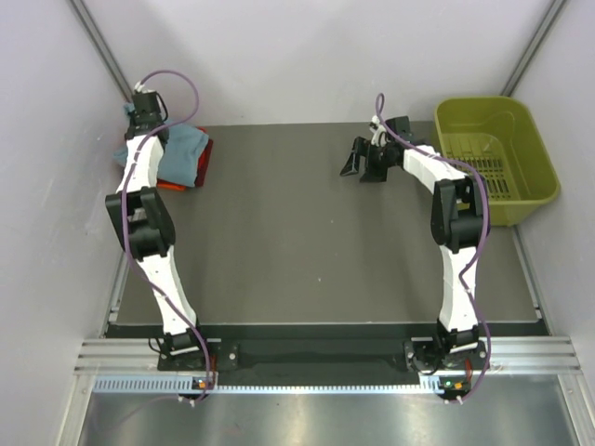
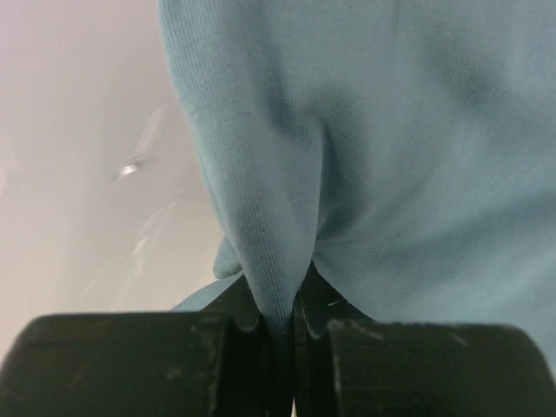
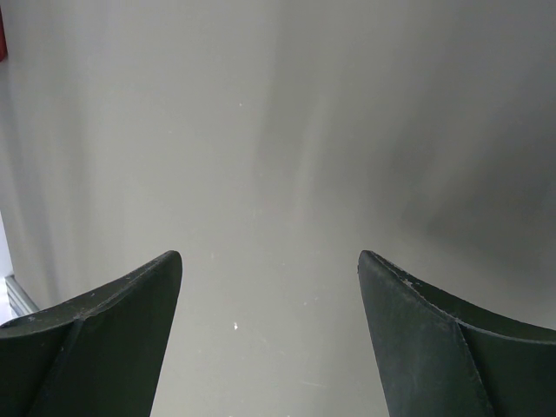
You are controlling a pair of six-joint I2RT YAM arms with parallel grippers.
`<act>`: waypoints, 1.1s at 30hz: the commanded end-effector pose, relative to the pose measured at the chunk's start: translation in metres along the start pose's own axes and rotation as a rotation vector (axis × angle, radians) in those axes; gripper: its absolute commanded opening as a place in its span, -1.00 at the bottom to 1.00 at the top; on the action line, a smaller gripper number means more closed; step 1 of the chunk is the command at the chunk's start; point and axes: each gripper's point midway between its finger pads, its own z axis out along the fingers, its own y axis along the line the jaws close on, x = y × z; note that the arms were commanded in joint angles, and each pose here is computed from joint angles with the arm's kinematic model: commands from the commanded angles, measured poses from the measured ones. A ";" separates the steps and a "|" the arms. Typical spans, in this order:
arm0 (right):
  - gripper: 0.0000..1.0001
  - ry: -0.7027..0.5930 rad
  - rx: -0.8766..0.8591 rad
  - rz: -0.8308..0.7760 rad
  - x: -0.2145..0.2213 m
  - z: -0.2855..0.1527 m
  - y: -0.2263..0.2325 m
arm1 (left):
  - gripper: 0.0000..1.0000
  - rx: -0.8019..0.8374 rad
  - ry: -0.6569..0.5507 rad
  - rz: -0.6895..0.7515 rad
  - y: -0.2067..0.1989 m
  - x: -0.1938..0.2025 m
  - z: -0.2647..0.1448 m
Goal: Fold and stack the t-shirts
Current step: Neatly place the folded tshirt to the corner
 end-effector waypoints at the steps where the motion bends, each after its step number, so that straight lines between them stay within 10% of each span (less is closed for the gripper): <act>1: 0.65 -0.064 -0.045 -0.068 -0.017 -0.020 0.032 | -1.00 -0.083 -0.098 -0.050 0.021 -0.034 0.008; 33: 0.66 -0.052 -0.027 -0.110 -0.011 -0.014 0.040 | -0.96 -0.247 0.011 0.007 0.015 0.011 0.066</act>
